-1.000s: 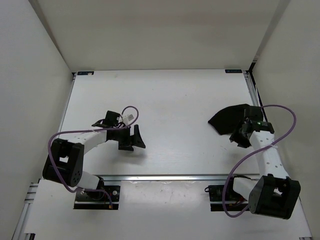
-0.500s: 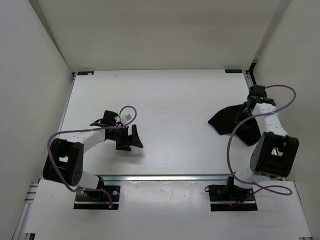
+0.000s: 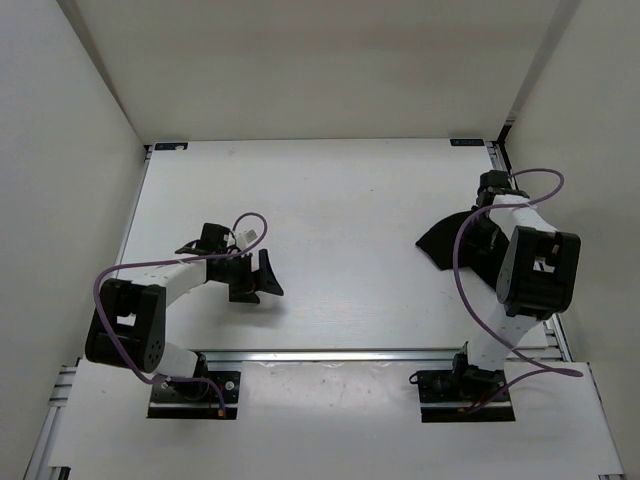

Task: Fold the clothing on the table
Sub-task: Move the skirt to the center of the board, then flatten the skirt out

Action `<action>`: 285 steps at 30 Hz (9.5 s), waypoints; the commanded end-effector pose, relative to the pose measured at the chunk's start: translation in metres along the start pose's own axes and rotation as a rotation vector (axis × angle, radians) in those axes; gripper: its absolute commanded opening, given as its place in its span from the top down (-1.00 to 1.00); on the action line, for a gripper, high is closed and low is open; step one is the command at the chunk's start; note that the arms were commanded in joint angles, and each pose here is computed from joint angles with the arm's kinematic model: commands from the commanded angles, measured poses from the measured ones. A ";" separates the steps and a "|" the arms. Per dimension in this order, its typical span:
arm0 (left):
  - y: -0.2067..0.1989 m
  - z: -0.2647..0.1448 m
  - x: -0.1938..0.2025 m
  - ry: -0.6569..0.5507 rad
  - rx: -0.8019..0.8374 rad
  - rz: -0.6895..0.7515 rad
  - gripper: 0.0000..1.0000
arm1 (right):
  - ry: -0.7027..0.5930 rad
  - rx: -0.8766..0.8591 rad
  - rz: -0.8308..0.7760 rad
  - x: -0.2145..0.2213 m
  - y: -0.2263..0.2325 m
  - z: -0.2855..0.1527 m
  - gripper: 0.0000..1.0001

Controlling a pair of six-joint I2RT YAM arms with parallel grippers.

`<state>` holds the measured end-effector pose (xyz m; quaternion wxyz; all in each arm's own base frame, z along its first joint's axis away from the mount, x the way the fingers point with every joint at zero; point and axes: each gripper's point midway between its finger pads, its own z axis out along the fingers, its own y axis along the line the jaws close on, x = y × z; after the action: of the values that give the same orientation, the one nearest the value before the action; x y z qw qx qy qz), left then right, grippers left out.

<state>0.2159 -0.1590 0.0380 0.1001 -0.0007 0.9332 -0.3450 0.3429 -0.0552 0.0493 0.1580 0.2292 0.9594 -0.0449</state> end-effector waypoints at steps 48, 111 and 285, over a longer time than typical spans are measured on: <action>-0.001 -0.012 -0.006 -0.062 0.053 -0.020 -0.97 | -0.297 -0.375 -0.149 -0.083 0.118 -0.137 1.00; -0.003 -0.010 -0.006 -0.057 0.083 -0.060 -0.98 | -0.006 -0.680 -0.080 0.061 0.079 -0.135 -0.49; -0.063 0.004 -0.027 -0.047 0.273 0.031 -0.34 | 0.001 -0.508 -0.357 0.072 0.144 -0.132 0.98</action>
<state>0.2418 -0.2044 0.0750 0.1214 0.0054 0.8821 -0.4550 0.2961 0.1577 0.1604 0.1650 -0.0314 0.9665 0.1940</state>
